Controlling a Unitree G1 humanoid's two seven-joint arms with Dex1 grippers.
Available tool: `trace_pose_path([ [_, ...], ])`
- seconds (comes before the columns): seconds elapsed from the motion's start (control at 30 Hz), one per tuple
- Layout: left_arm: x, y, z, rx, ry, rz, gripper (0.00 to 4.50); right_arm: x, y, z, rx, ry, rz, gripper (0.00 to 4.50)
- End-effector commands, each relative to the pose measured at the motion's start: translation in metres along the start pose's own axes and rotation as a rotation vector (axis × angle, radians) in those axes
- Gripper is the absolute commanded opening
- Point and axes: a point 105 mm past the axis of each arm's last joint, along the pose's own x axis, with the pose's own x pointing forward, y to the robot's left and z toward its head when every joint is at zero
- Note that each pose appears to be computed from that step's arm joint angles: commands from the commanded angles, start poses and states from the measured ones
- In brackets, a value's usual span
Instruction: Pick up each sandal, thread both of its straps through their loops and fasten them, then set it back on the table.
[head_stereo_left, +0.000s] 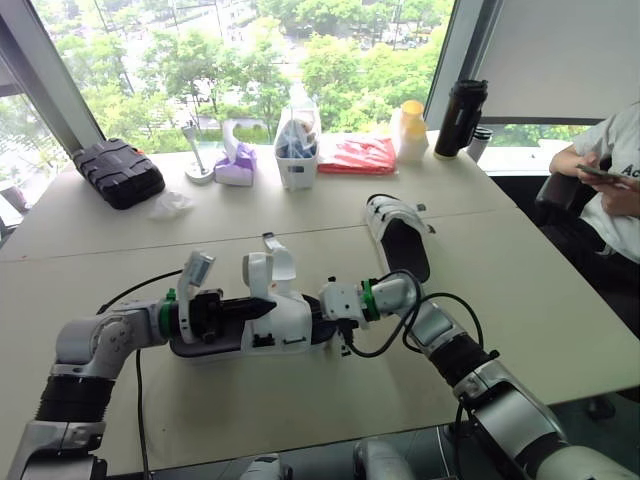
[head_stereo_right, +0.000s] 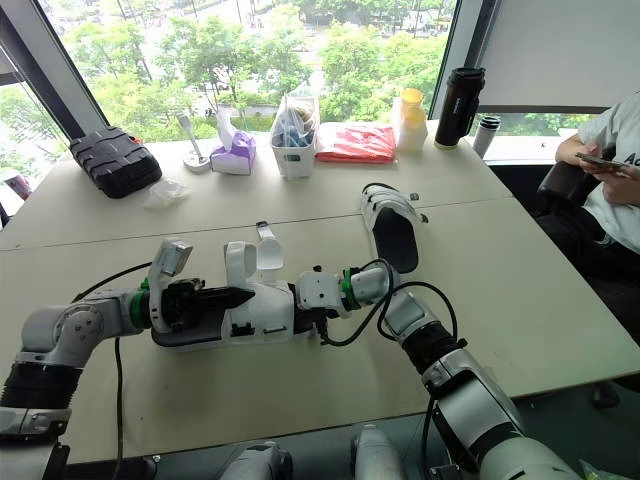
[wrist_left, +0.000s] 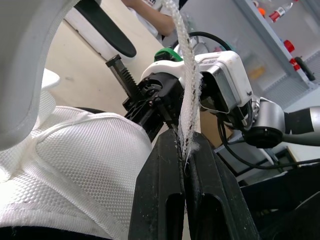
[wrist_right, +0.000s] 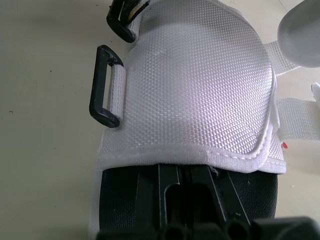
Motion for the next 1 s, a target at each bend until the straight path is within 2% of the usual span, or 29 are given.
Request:
trace_pose_path([
  [0.03, 0.0, -0.006, 0.002, 0.05, 0.022, -0.025, 0.12, 0.004, 0.017, -0.021, 0.055, 0.077, 0.058, 0.0],
  [0.23, 0.002, -0.003, -0.006, 0.191, 0.053, 0.0, 0.12, 0.004, 0.017, -0.021, 0.056, 0.076, 0.055, 0.0],
  [0.4, 0.002, 0.007, -0.002, 0.345, 0.014, 0.047, 0.12, 0.005, 0.016, -0.02, 0.056, 0.073, 0.055, 0.0],
  [0.73, -0.005, -0.003, -0.032, 0.325, 0.159, -0.007, 0.12, 0.004, 0.017, -0.021, 0.058, 0.074, 0.055, 0.0],
  [1.0, -0.013, -0.002, -0.037, 0.333, 0.191, 0.012, 0.12, 0.005, 0.017, -0.02, 0.058, 0.073, 0.054, 0.0],
])
